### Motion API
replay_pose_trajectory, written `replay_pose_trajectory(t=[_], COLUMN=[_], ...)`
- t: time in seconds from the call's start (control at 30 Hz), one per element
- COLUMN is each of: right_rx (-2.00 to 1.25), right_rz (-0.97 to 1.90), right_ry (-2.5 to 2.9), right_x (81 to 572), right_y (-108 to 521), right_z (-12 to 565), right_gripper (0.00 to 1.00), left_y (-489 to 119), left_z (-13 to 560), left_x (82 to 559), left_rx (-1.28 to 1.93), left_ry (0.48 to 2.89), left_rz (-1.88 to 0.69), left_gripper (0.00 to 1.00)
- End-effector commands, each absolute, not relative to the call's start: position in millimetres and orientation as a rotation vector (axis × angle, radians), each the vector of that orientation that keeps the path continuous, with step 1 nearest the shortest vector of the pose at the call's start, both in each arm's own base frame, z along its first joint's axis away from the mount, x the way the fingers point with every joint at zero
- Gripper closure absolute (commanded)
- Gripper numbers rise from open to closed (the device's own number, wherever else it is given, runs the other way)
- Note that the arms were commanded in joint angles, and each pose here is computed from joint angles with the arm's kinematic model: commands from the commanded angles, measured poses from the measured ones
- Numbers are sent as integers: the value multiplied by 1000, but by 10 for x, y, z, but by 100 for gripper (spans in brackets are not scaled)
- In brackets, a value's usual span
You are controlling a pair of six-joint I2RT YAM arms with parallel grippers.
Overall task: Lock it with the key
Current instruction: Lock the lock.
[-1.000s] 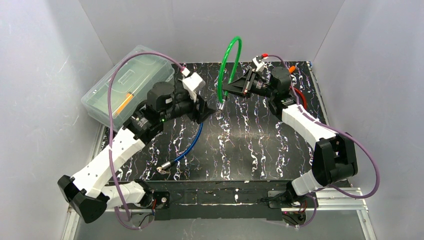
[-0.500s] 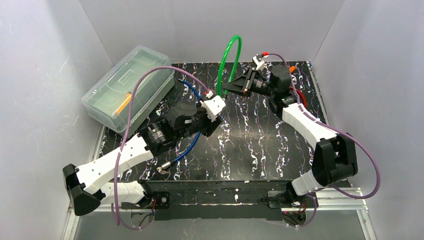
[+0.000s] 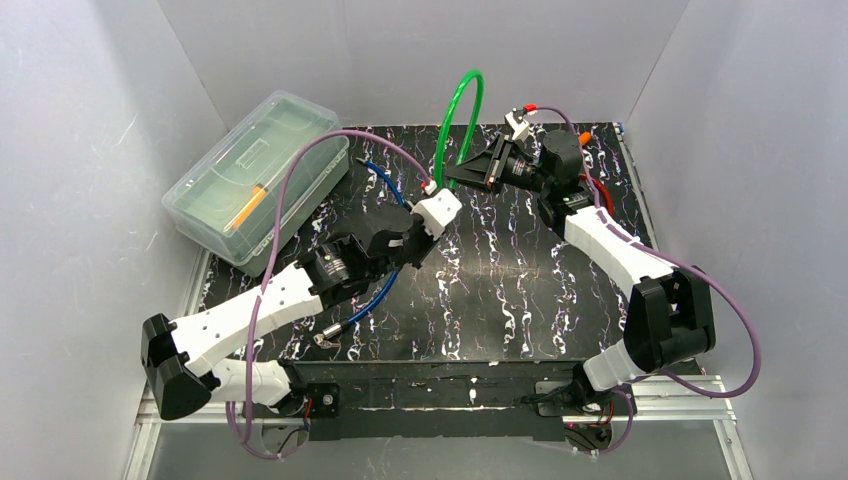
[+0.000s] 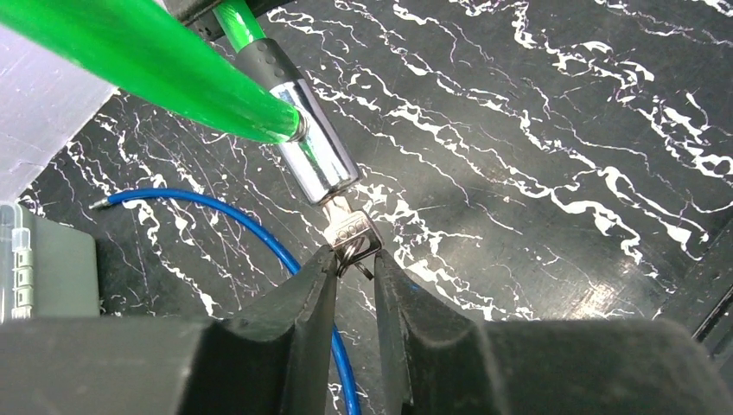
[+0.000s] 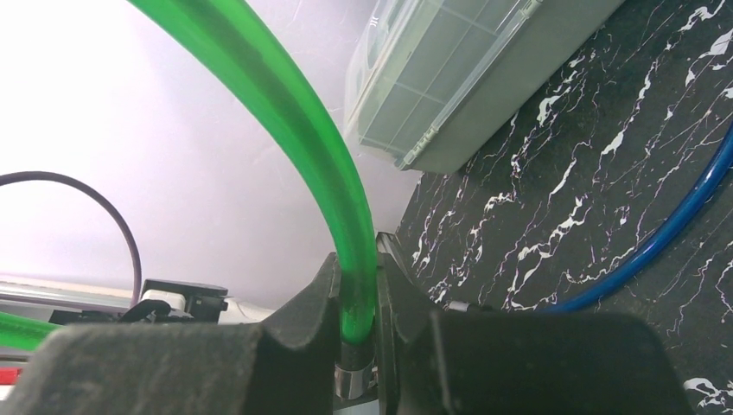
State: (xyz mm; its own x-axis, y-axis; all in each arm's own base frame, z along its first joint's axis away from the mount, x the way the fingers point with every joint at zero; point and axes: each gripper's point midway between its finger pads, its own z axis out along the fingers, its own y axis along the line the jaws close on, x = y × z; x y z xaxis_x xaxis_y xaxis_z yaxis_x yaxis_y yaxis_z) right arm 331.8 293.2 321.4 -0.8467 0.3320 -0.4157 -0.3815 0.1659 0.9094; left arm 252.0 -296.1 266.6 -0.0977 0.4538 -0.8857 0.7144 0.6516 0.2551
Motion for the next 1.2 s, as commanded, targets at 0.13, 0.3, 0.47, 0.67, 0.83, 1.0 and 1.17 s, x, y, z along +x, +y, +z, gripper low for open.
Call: replay_pose_trajectory(t=[0.13, 0.3, 0.47, 0.67, 0.83, 1.0, 1.17], right_rx=[-128, -123, -110, -85, -87, -97, -107], right_rz=[1767, 1785, 1781, 1751, 1748, 1748, 1749], right_ry=[1752, 1733, 1736, 1765, 1766, 1764, 1757], right_x=[3236, 3221, 3238, 3294, 3296, 3282, 3266], right_y=[2910, 2896, 2884, 2883, 2883, 2883, 2880], right_z=[3669, 3705, 3702, 3637, 3646, 3654, 3663], right_gripper=[99, 99, 99, 99, 99, 99, 99], left_y=[-2944, -2911, -2878, -2915, -2948, -2947, -2964], left_z=[2988, 2974, 3014, 3081, 3094, 3052, 3090], left_x=[2483, 2510, 2560, 2566, 2657, 2695, 2610], left_rx=[811, 734, 735, 771, 773, 774, 741], left_ry=[1753, 1806, 1786, 1735, 1718, 1742, 1755], left_rz=[-404, -496, -448, -331, -250, -217, -304], left_gripper=[80, 76, 54, 48, 51, 74, 91])
